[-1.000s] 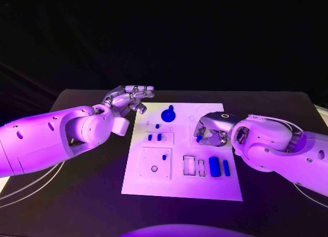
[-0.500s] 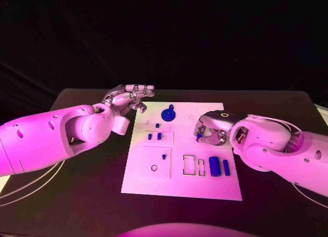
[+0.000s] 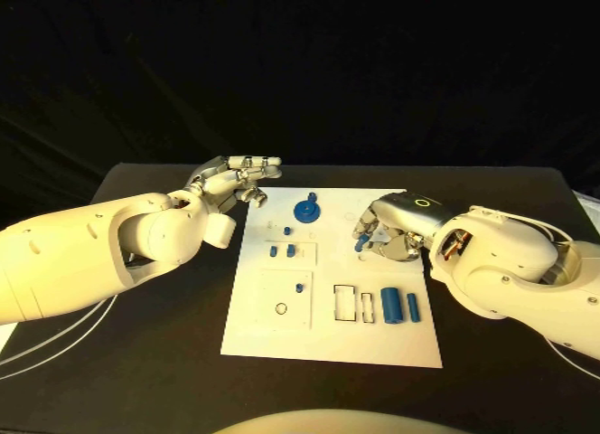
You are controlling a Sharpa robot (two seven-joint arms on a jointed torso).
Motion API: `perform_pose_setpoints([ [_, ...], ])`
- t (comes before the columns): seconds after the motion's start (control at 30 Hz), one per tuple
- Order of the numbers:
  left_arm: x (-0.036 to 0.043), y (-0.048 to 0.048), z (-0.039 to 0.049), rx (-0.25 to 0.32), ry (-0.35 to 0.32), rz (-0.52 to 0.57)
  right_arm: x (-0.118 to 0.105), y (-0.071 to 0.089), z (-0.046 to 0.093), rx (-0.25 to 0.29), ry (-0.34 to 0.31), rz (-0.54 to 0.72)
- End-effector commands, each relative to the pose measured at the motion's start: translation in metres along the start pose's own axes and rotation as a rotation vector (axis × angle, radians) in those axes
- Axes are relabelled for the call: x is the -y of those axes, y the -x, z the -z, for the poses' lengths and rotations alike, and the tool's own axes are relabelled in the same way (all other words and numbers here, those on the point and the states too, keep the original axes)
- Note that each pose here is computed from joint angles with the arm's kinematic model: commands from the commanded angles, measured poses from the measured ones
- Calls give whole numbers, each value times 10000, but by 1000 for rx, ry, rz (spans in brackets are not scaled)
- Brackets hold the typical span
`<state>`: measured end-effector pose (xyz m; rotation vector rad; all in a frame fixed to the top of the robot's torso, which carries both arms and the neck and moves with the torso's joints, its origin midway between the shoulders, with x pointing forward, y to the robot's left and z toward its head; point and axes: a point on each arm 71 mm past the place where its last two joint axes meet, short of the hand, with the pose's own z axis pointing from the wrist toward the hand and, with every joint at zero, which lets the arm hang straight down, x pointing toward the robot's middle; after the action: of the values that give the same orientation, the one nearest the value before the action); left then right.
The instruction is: Assemble the parts on the task board
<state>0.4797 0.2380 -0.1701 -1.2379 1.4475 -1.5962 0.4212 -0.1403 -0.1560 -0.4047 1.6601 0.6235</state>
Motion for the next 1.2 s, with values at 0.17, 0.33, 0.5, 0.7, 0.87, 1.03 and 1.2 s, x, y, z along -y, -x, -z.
perform_pose_setpoints([
  [0.17,0,-36,-12,-26,-3,5,-389,-24,-53,3,108,-92],
  [0.33,-4,-47,-18,-30,-1,6,-688,-117,-120,-14,188,-119],
  [0.5,-7,-59,-23,-33,-1,7,-929,-254,-195,-39,252,-143],
  [0.7,-12,-80,-33,-39,0,9,-1126,-506,-254,-92,298,-178],
  [0.87,-17,-91,-41,-42,0,10,-1180,-679,-284,-130,306,-192],
  [1.03,-18,-92,-42,-43,0,11,-1175,-744,-309,-145,300,-183],
  [1.2,-18,-89,-43,-43,0,10,-1156,-774,-318,-159,292,-172],
])
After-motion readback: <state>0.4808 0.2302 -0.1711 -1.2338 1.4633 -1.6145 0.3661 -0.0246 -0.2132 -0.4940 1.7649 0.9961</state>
